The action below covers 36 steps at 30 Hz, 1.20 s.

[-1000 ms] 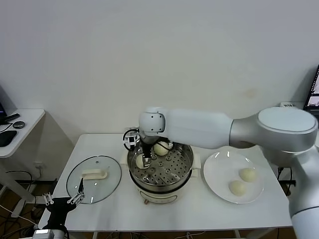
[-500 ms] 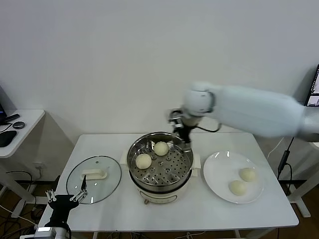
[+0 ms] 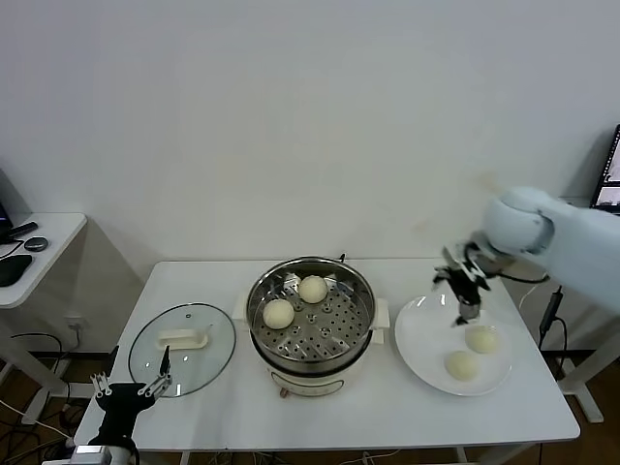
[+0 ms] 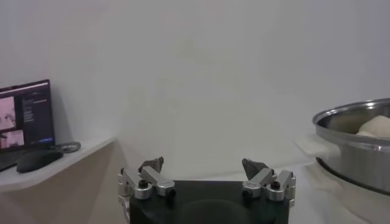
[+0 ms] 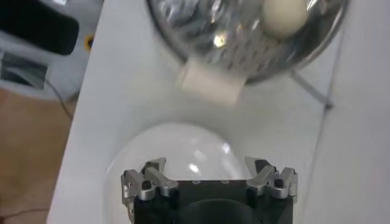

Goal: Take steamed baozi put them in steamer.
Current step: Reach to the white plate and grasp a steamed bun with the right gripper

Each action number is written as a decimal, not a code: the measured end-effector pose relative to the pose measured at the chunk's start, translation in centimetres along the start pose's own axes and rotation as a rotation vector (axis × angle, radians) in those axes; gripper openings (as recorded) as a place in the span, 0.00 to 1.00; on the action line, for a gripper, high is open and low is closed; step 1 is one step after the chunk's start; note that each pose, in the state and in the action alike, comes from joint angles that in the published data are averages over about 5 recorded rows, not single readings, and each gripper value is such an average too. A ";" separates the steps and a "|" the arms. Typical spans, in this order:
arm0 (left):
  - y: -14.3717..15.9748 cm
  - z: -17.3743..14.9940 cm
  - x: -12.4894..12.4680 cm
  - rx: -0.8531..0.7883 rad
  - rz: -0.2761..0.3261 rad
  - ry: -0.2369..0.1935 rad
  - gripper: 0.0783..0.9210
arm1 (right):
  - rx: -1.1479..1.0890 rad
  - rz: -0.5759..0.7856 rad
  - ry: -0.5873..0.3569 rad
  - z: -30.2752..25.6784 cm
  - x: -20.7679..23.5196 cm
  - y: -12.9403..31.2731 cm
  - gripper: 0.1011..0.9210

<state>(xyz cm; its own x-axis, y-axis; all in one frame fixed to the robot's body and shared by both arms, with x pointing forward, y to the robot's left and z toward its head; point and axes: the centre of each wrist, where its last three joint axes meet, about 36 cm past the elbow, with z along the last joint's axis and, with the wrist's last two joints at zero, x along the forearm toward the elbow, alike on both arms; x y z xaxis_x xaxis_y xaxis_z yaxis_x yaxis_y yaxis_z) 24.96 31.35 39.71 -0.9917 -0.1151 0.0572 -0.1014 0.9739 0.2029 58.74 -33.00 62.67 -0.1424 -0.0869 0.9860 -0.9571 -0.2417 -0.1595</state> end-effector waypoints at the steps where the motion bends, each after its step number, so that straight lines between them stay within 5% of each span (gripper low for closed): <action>1: 0.0 0.0 0.1 -0.001 0.000 0.001 0.88 | -0.003 -0.003 0.004 0.6 -0.6 0.4 0.88; 18: 0.1 0.0 1.2 -0.021 -0.017 0.021 0.88 | -0.067 -0.029 0.044 5.8 -10.2 5.2 0.88; 36: 0.2 0.2 1.3 -0.025 -0.021 0.026 0.88 | -0.102 -0.031 0.037 5.7 -15.4 6.5 0.86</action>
<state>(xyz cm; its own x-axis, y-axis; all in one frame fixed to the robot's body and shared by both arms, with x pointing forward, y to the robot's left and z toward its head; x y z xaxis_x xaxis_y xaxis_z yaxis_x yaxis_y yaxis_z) 23.64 31.47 39.66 -0.9870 -0.1409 0.0775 -0.1199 0.9661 0.2287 56.20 -38.76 46.16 -0.1200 -0.0448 0.9918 -0.9817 -0.1435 -0.1253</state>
